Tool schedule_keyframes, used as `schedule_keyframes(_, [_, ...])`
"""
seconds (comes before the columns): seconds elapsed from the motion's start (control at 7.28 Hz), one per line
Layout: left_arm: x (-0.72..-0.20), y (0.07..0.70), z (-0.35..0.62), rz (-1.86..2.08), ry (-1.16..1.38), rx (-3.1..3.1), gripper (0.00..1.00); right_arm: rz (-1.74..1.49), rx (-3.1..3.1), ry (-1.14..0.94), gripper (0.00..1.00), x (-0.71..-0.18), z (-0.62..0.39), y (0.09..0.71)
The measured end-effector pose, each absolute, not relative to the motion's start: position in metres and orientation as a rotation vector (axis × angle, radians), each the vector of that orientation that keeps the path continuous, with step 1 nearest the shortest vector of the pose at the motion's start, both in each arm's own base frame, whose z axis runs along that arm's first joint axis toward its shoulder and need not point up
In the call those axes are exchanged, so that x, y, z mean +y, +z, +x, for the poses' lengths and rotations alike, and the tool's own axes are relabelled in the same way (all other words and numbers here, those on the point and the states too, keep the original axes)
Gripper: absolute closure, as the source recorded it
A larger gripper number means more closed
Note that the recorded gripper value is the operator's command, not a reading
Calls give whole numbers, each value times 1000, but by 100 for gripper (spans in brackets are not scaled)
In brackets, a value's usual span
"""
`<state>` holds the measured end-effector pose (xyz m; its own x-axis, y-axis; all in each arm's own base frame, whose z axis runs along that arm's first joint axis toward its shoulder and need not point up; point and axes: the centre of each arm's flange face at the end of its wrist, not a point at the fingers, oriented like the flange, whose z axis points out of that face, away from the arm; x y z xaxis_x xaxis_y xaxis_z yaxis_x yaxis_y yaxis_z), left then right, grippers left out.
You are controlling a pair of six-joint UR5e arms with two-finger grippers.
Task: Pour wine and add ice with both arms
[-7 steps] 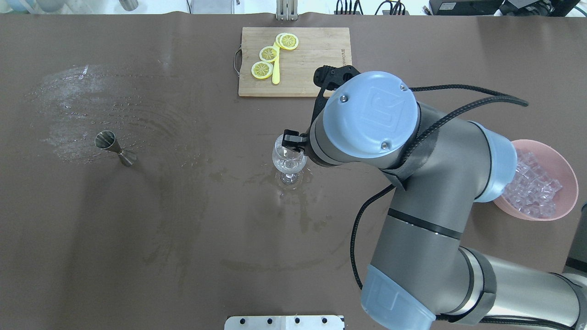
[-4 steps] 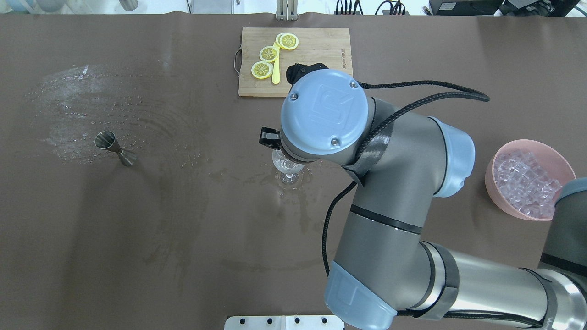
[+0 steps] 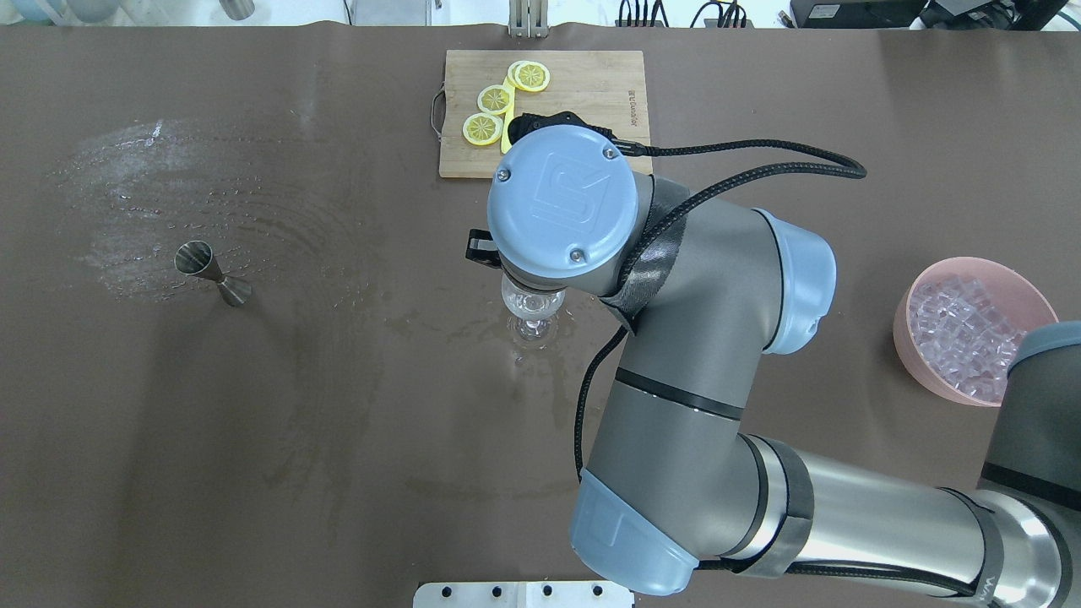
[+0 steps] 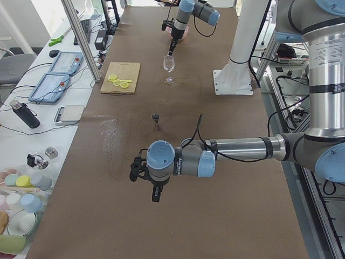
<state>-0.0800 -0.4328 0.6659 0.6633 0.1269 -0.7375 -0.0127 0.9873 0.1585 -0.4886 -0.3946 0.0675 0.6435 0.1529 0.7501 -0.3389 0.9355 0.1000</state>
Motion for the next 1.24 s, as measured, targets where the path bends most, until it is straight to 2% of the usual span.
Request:
schedule_keyframes(0.14, [-433,666,-80,144,79,843,2,247,-822,274,96,-395,-489,69])
schedule_keyframes(0.27, [-433,666,-80,144,79,843,2,249,-819,268,60,-395,-489,70])
schedule_keyframes(0.41, [-433,665,-80,145,80,843,2,251,-818,265,29,-395,-489,70])
schedule_keyframes(0.55, [-433,665,-80,145,80,843,2,253,-819,263,11,-395,-489,70])
schedule_keyframes(0.69, [-433,665,-80,146,80,843,2,256,-819,263,2,-396,-489,69])
schedule_keyframes(1.24, [-433,664,-80,146,80,843,2,286,-818,268,0,-397,-485,66])
